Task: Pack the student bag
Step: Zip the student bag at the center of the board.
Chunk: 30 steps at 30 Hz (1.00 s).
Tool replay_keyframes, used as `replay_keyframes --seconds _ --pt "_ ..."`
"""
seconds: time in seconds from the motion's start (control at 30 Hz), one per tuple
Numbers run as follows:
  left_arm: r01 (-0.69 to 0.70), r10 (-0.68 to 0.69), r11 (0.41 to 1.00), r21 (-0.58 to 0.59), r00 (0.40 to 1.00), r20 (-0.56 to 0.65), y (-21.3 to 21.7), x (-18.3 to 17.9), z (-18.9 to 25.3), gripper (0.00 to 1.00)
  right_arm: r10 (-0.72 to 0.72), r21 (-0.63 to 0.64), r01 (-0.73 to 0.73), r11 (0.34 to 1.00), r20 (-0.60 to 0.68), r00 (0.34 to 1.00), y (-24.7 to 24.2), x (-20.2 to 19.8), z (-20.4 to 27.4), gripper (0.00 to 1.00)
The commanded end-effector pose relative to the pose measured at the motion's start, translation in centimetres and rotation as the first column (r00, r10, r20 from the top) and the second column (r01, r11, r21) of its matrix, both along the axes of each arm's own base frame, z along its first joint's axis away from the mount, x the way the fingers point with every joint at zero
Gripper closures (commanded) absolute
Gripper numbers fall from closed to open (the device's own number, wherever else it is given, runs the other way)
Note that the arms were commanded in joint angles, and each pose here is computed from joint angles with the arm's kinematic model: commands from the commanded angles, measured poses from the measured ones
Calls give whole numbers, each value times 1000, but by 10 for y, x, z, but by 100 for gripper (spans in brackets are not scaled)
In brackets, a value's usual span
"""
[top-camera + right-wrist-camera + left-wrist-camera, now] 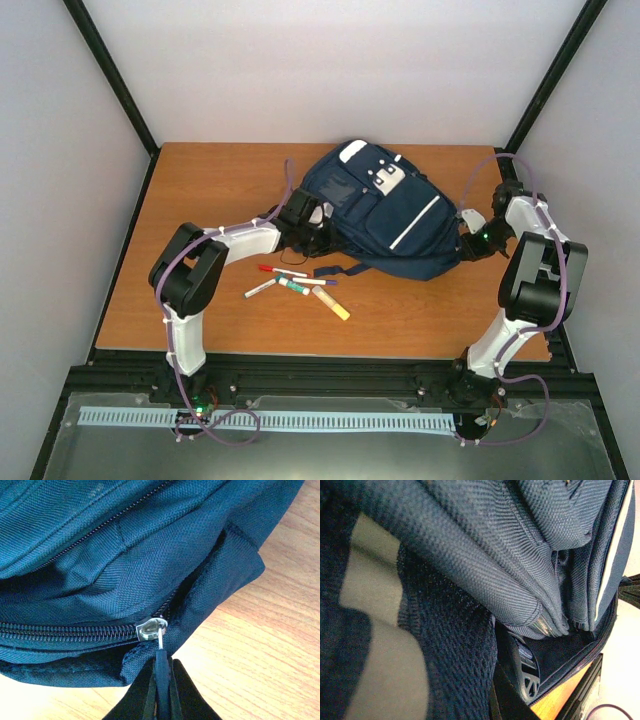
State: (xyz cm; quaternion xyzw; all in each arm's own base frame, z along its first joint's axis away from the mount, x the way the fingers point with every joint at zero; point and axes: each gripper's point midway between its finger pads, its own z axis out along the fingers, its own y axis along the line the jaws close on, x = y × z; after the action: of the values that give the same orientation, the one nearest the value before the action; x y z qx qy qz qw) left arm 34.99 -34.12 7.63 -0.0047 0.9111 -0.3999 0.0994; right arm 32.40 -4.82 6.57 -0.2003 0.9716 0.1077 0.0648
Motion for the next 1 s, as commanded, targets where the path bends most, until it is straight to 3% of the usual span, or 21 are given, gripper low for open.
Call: replay_keyframes --seconds 0.0,0.17,0.37,0.5,0.57,0.67,0.73,0.87,0.97 --pt "3 -5 1000 19 998 58 13 9 14 99 21 -71 -11 997 136 990 -22 27 15 97" --pt "-37 35 999 32 997 73 19 32 14 99 103 8 -106 994 154 983 5 -4 30 97" --pt "-98 92 994 38 987 128 28 83 25 96 204 35 -210 977 136 970 51 -46 25 97" --pt "-47 49 999 -18 985 163 8 108 37 94 290 60 -298 953 119 950 100 -60 18 97" --pt "-45 47 999 -16 985 167 3 118 40 86 299 125 -317 940 150 943 123 -60 29 97" --pt "-64 60 998 11 980 192 5 126 53 56 282 211 -320 924 193 940 145 -55 49 97" --pt "-79 71 996 30 976 204 11 123 68 44 257 234 -302 924 204 945 148 -50 54 97" --pt "-145 124 986 80 967 222 34 100 93 37 236 255 -294 921 233 943 153 -44 58 97" --pt "-182 170 981 70 974 153 42 69 92 34 224 276 -288 917 243 944 158 -41 62 97"
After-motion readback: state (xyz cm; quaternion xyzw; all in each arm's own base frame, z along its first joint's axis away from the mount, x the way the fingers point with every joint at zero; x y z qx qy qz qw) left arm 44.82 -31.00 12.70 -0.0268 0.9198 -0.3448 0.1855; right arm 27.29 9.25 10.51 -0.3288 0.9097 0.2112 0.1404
